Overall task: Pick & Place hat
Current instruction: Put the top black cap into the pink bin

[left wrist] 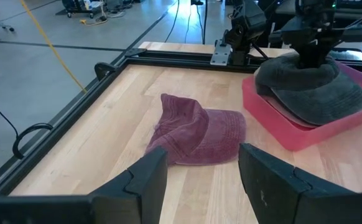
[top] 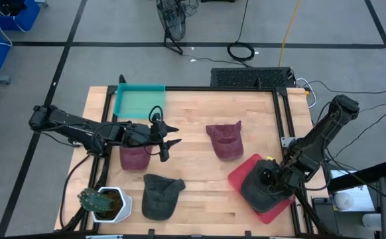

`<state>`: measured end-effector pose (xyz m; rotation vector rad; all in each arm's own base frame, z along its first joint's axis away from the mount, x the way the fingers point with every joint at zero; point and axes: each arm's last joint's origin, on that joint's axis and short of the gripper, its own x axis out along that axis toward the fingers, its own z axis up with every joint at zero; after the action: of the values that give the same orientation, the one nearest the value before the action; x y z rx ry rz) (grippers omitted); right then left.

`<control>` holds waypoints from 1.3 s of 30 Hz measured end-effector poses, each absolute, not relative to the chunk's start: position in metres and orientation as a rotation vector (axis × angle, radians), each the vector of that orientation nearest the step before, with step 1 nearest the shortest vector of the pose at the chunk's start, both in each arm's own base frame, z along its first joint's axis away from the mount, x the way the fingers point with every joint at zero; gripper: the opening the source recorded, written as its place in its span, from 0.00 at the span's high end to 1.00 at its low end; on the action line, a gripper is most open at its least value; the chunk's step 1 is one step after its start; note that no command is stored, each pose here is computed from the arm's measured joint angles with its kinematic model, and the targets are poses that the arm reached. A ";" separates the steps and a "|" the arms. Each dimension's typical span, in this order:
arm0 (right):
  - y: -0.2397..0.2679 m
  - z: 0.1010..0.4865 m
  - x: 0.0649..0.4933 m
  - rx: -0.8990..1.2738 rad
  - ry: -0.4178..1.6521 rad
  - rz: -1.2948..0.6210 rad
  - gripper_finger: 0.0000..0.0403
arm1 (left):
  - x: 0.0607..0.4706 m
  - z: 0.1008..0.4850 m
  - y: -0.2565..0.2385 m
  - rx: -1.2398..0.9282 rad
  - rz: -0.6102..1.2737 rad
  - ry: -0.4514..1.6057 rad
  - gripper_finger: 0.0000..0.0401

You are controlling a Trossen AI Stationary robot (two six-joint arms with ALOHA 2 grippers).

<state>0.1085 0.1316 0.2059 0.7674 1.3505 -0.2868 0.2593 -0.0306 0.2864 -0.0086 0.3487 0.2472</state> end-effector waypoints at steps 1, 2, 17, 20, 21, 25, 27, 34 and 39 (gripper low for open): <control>0.132 0.208 0.109 0.765 1.349 -0.280 0.94 | 0.259 0.286 -0.031 -0.009 0.247 0.349 0.50; 0.132 0.210 0.109 0.759 1.348 -0.276 0.94 | 0.259 0.286 -0.031 -0.009 0.247 0.348 0.50; 0.135 0.247 0.112 0.742 1.337 -0.274 0.94 | 0.259 0.286 -0.031 -0.008 0.247 0.350 0.50; 0.136 0.260 0.115 0.712 1.286 -0.264 0.94 | 0.259 0.286 -0.031 -0.009 0.247 0.349 0.50; 0.137 0.265 0.116 0.697 1.263 -0.256 0.94 | 0.259 0.286 -0.031 -0.009 0.247 0.349 0.50; 0.142 0.278 0.125 0.598 1.150 -0.223 0.94 | 0.259 0.286 -0.031 -0.009 0.247 0.349 0.50; 0.147 0.279 0.131 0.552 1.112 -0.209 0.94 | 0.259 0.286 -0.031 -0.008 0.247 0.349 0.50; 0.165 0.252 0.156 0.482 1.334 -0.170 0.94 | 0.259 0.286 -0.031 -0.009 0.247 0.349 0.50; 0.178 0.233 0.161 0.501 1.554 -0.136 0.94 | 0.259 0.286 -0.031 -0.009 0.247 0.351 0.50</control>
<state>0.1610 0.1785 0.2328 0.5011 1.5542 -0.1364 0.2593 -0.0306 0.2862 -0.0088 0.3505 0.2474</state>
